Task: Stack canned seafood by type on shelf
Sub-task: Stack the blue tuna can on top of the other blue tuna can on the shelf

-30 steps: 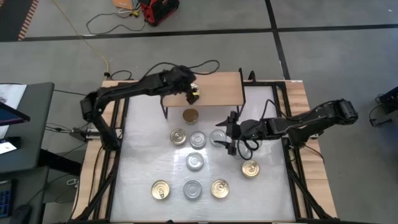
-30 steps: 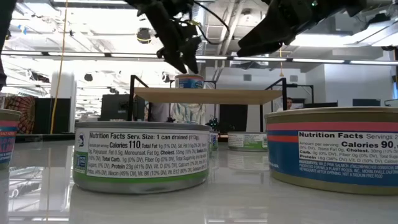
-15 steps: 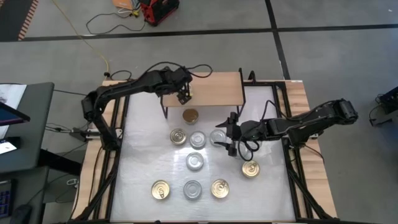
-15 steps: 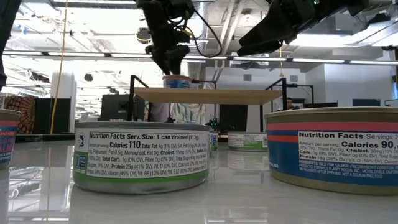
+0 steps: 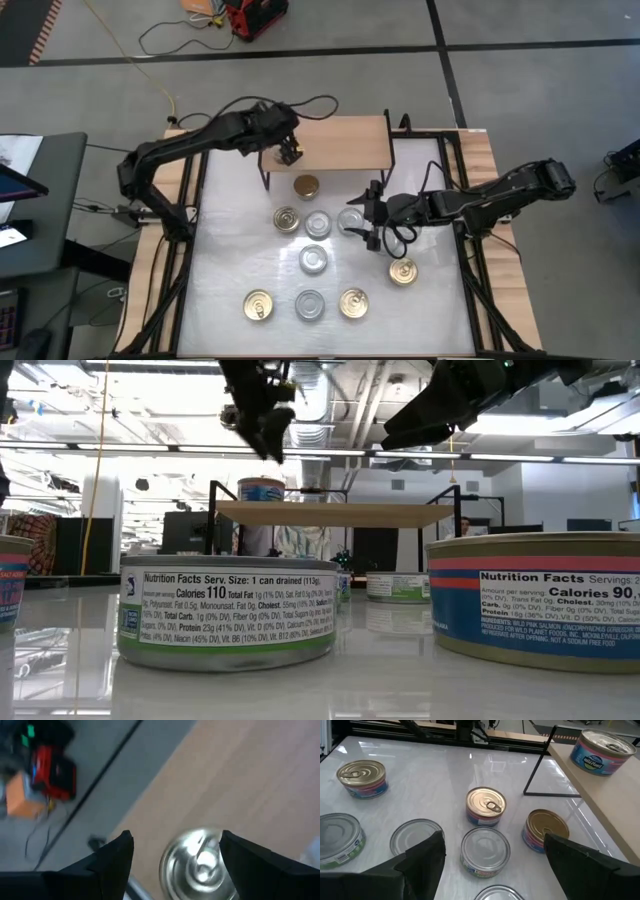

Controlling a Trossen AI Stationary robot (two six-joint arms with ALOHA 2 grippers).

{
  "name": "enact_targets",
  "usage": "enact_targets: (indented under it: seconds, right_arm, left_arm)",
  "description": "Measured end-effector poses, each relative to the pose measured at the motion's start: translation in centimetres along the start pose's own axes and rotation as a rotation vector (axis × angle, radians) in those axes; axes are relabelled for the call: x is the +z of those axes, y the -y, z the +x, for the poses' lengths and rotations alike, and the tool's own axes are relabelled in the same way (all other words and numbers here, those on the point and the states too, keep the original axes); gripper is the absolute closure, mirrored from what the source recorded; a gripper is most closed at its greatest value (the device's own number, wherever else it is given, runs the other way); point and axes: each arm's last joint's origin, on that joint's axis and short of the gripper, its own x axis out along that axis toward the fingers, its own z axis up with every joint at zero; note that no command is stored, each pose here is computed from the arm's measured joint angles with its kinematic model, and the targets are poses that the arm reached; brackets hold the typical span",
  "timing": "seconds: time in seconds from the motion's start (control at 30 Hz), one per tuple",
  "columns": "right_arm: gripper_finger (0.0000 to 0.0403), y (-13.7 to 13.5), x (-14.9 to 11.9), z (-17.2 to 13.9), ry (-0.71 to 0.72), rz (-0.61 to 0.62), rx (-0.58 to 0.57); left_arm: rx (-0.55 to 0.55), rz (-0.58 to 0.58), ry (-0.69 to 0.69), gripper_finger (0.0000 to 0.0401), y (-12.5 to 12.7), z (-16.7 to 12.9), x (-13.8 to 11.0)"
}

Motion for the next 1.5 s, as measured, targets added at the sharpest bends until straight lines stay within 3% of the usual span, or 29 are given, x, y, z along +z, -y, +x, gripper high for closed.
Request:
enact_targets:
  seconds: [0.13, 0.3, 0.43, 0.6, 0.8, 1.27, 1.5]
  right_arm:
    - [0.0042, -0.4, -0.3, -0.2, -0.029, -0.023, 0.009]
    - [0.0042, 0.2, -0.6, -2.7, -0.110, -0.066, -0.073]
    - [0.0042, 1.2, -0.3, -5.2, -0.103, -0.064, -0.114]
    - [0.0042, 2.4, 0.1, -7.7, -0.072, -0.034, -0.165]
    - [0.0042, 2.6, 0.2, -8.5, -0.054, -0.015, -0.164]
    - [0.0042, 1.8, -0.6, -6.2, -0.134, -0.008, -0.163]
    - [0.0042, 1.8, -0.2, -6.3, -0.094, 0.009, -0.162]
  left_arm:
    - [-0.145, 0.128, 0.096, 0.0116, 1.9, -3.3, 0.2]
    - [-0.275, 0.371, 0.104, 0.0126, 7.2, -7.3, -1.5]
    - [-0.341, 0.451, 0.099, 0.0130, 11.0, -8.9, -3.7]
    - [-0.348, 0.501, 0.024, 0.0131, 14.4, -8.1, -7.9]
    - [-0.335, 0.521, -0.016, 0.0131, 16.3, -6.1, -11.6]
    - [-0.429, 0.535, -0.072, 0.0131, 17.1, -1.5, -16.5]
    - [-0.432, 0.573, -0.091, 0.0136, 17.4, -0.4, -19.1]
